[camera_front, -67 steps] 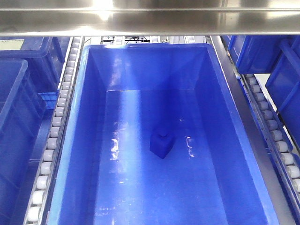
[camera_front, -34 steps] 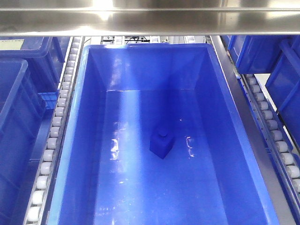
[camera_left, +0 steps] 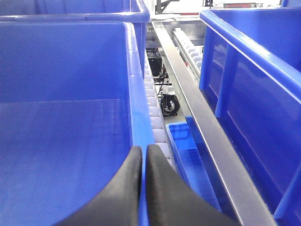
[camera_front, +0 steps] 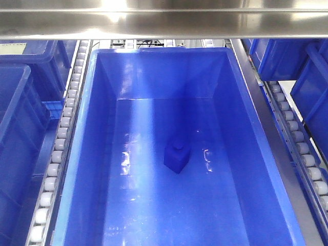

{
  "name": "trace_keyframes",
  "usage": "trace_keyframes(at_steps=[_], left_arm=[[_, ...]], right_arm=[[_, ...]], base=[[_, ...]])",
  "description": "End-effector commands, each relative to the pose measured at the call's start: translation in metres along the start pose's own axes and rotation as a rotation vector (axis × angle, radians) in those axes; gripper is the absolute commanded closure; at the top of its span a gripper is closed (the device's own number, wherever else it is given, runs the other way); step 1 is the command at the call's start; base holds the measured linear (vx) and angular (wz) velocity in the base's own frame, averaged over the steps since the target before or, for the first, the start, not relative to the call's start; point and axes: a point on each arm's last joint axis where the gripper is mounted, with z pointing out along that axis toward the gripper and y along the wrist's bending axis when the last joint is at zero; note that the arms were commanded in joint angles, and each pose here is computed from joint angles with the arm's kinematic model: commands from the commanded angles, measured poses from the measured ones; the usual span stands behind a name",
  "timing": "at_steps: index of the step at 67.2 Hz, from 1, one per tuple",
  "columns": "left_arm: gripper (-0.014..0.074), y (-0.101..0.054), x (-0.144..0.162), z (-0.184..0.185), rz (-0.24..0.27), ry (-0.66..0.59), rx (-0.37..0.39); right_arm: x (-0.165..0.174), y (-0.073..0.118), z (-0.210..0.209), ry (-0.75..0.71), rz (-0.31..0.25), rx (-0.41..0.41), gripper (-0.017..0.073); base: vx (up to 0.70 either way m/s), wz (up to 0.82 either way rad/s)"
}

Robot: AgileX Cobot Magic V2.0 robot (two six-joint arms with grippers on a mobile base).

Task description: Pour parts from conveyor to right shelf

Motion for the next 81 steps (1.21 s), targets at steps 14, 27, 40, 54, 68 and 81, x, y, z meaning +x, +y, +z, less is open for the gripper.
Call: trace_keyframes(at_steps=[14, 27, 40, 54, 68, 81], left_arm=[[0.06, -0.0006, -0.0128, -0.002, -0.009, -0.092, 0.008], [0.06, -0.0006, -0.0128, -0.002, -0.009, -0.092, 0.008], [0.06, -0.0006, -0.0128, -0.002, -0.009, -0.092, 0.008], [0.06, -0.0006, -0.0128, -0.002, -0.009, -0.092, 0.008], [0.06, -0.0006, -0.0128, -0.002, -0.009, -0.092, 0.008], [0.06, -0.0006, -0.0128, -0.002, -0.009, -0.092, 0.008]], right_arm=[[-0.0037, 0.0, -0.0011, -0.068, -0.001, 0.002, 0.0568], [-0.0037, 0.0, -0.0011, -0.068, -0.001, 0.002, 0.0568], [-0.0037, 0.0, -0.0011, -0.068, -0.002, 0.002, 0.0568], [-0.0037, 0.0, -0.0011, -0.068, -0.009, 0.002, 0.0568], [-0.0034, 0.0, -0.0011, -0.067, -0.009, 0.002, 0.0568], [-0.0034, 0.0, -0.0011, -0.067, -0.009, 0.002, 0.0568]], base=[[0.0, 0.0], [0.0, 0.0], [0.0, 0.0], [0.0, 0.0], [0.0, 0.0], [0.0, 0.0]])
